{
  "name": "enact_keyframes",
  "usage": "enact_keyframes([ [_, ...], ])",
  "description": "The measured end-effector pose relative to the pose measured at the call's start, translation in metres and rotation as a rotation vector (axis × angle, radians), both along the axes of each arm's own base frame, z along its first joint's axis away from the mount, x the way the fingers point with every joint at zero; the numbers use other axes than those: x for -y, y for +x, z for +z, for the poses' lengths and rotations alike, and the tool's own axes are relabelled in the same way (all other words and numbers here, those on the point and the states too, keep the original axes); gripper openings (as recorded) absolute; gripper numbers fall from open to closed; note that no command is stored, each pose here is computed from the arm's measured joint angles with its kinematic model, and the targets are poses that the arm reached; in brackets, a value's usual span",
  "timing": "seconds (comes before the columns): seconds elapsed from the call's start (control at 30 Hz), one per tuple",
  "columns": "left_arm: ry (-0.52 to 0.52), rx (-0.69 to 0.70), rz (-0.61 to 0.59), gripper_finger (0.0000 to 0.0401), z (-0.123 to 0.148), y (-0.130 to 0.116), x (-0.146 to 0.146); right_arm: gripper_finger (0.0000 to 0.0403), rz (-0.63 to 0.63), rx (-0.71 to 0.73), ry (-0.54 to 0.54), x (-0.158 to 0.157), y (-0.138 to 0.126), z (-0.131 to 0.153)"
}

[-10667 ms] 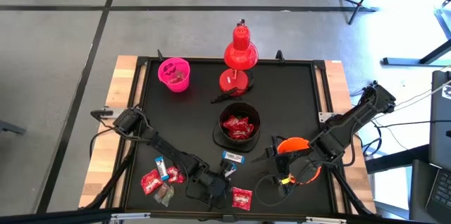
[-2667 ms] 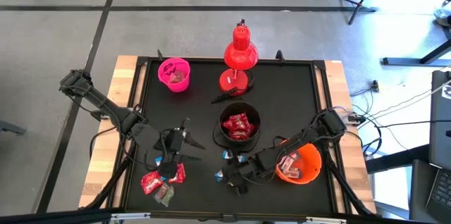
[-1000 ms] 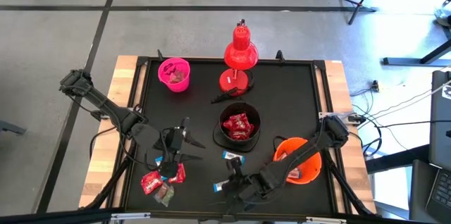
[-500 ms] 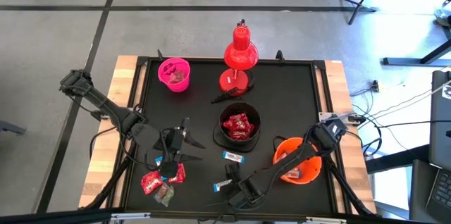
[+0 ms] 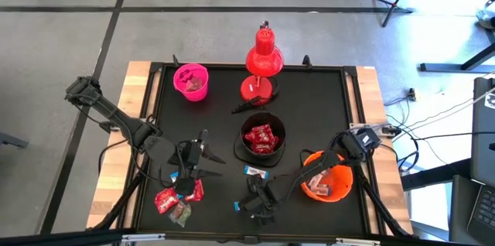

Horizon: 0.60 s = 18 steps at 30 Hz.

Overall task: Organize candy in baskets
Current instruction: Put the white chocolate into the orange bucket

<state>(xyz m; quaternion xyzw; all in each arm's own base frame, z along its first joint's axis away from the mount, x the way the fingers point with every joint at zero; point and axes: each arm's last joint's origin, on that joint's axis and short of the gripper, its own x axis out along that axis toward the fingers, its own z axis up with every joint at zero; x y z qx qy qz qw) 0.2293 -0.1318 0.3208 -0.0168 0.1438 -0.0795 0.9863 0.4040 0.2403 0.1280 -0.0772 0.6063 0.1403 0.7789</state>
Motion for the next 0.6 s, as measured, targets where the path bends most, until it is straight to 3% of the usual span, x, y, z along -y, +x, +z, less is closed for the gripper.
enact_keyframes([
  [0.1, -0.001, 0.0, -0.002, 0.0158, 0.0, 0.0, 0.001, 0.0232, 0.01, -0.027, 0.041, 0.007, 0.002, -0.004],
  [0.43, -0.002, -0.001, -0.004, 0.0158, 0.0, -0.001, 0.001, 0.0085, 0.004, -0.034, 0.033, 0.015, 0.005, -0.003],
  [0.6, -0.003, -0.001, -0.004, 0.0158, 0.0, -0.001, 0.001, 0.0078, 0.005, -0.036, 0.03, 0.014, 0.006, 0.001],
])
